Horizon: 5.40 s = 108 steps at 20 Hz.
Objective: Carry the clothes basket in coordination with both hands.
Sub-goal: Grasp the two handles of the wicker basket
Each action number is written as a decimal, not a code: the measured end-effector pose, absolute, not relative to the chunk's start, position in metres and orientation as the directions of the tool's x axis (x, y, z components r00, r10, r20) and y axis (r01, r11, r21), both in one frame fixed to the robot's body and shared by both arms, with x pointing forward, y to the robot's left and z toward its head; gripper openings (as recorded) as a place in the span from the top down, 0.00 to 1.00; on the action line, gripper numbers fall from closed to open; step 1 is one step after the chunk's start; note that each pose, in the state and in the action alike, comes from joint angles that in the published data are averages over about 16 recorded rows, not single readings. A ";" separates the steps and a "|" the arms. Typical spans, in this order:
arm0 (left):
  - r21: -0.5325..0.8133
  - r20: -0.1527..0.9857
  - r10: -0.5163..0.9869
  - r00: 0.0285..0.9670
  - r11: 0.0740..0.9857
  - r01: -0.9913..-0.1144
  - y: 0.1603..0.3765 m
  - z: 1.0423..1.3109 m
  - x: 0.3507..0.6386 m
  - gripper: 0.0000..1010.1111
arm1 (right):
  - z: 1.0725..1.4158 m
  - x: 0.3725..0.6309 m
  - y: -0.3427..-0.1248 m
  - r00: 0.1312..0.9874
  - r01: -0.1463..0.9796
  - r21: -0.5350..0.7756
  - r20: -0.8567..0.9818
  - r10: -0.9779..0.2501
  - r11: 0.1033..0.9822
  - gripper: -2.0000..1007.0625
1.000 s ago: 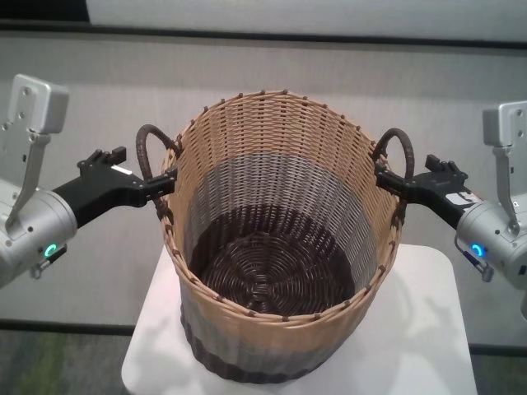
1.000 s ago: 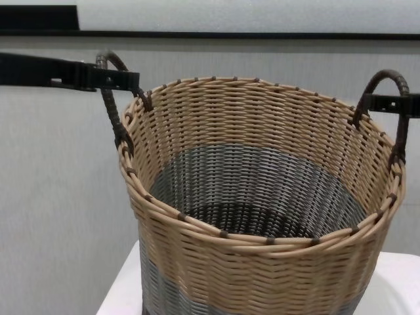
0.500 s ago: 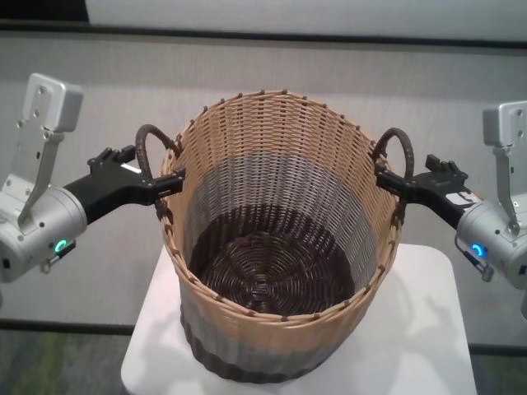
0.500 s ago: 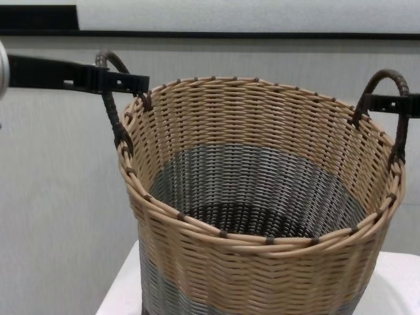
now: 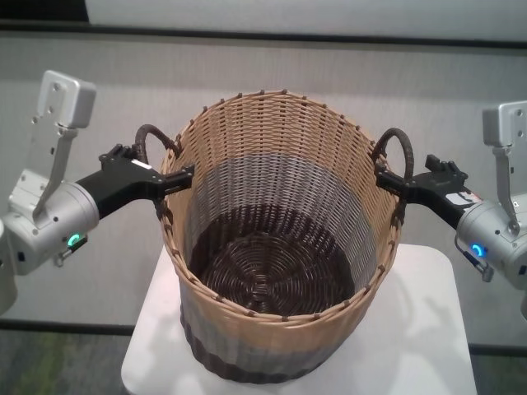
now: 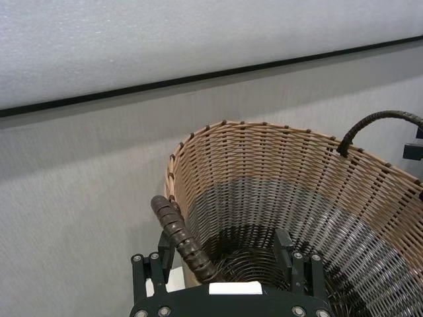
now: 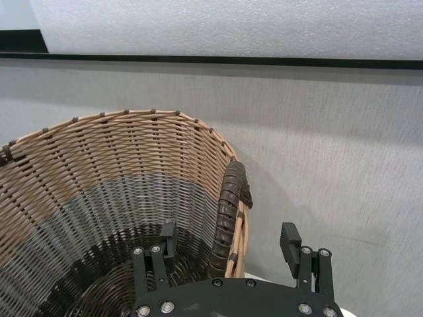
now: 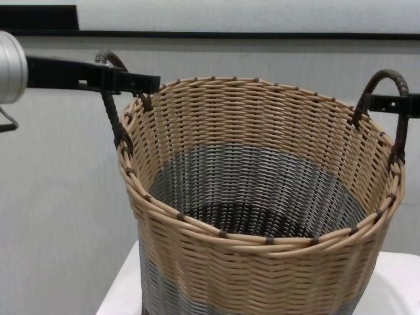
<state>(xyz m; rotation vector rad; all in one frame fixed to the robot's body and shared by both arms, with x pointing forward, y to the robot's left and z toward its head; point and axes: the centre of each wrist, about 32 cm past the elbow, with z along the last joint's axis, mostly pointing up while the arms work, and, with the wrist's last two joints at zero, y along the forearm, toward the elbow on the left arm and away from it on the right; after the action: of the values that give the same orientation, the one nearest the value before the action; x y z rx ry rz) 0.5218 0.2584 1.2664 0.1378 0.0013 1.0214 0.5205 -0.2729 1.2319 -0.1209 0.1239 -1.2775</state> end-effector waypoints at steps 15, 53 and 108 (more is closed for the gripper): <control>0.116 0.061 0.849 0.526 0.517 -0.848 0.254 1.263 0.528 0.01 | 1.232 0.520 -0.273 0.284 0.945 -0.159 -0.025 -0.958 0.285 0.01; 0.116 0.059 0.849 0.525 0.516 -0.849 0.254 1.263 0.527 0.01 | 1.232 0.521 -0.272 0.283 0.946 -0.157 -0.023 -0.959 0.283 0.01; 0.116 0.059 0.849 0.525 0.516 -0.849 0.254 1.263 0.527 0.01 | 1.226 0.526 -0.263 0.301 0.941 -0.151 -0.042 -0.953 0.304 0.79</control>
<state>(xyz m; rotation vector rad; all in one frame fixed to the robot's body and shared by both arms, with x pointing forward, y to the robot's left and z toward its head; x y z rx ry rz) 0.5273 0.2542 1.2631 0.1359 0.0058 1.0193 0.5256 -0.2633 1.2263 -0.1045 0.1325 -1.2590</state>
